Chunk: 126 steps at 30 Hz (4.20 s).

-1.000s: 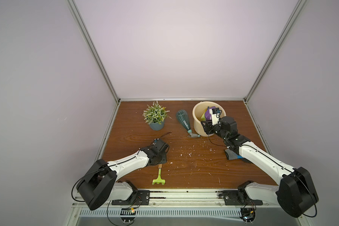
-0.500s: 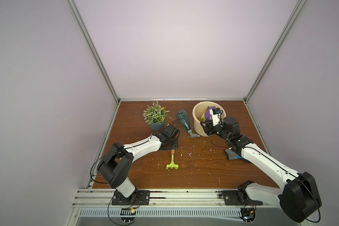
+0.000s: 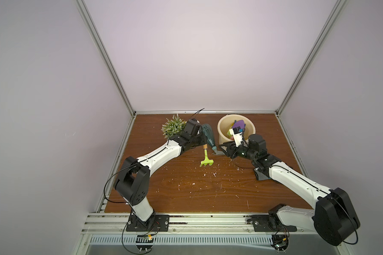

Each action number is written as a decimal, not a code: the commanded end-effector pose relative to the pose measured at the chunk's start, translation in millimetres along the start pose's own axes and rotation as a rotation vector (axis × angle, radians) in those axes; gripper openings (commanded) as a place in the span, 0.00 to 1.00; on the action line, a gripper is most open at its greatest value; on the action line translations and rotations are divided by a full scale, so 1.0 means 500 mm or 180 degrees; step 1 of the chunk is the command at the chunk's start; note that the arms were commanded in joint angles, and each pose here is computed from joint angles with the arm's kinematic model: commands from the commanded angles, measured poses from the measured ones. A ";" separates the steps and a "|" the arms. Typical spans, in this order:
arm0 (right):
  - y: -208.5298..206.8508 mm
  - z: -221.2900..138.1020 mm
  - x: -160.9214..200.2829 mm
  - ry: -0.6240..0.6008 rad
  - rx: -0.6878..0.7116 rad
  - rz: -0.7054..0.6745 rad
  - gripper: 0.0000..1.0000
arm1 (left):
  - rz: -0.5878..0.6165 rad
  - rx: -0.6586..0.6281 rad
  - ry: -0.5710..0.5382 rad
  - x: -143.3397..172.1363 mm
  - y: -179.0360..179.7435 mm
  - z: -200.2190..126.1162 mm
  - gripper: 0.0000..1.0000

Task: Organize the gardening tools
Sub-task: Pick up the gardening tool from the center of the board.

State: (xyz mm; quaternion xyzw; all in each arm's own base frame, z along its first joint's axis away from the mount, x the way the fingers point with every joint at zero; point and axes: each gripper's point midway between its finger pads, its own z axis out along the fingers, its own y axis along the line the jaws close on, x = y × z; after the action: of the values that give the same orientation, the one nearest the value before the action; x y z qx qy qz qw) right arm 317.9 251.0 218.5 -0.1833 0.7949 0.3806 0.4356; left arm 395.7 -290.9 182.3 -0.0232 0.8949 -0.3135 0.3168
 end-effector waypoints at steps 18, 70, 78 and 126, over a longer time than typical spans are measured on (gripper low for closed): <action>0.090 0.063 -0.032 -0.0048 -0.0757 0.0137 0.42 | 0.0337 0.1394 -0.0109 -0.006 -0.163 -0.096 0.04; 0.130 -0.152 -0.310 -0.2557 -0.0549 -0.0168 0.06 | 0.0223 0.2109 -0.0432 0.006 -0.219 -0.159 0.44; 0.127 -0.139 -0.288 -0.2449 -0.0518 -0.0186 0.08 | 0.0189 0.2123 -0.0503 -0.008 -0.216 -0.169 0.02; 0.133 -0.019 -0.096 0.0222 -0.0442 -0.1158 0.83 | 0.2081 0.0231 -0.0352 -0.071 -0.112 -0.250 0.00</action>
State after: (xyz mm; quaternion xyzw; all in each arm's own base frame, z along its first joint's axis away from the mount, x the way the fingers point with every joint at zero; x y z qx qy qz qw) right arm 312.3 267.8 283.9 -0.3274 0.7530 0.3020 0.4843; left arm 358.1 -250.1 293.1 0.2200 0.8433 -0.2065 0.4448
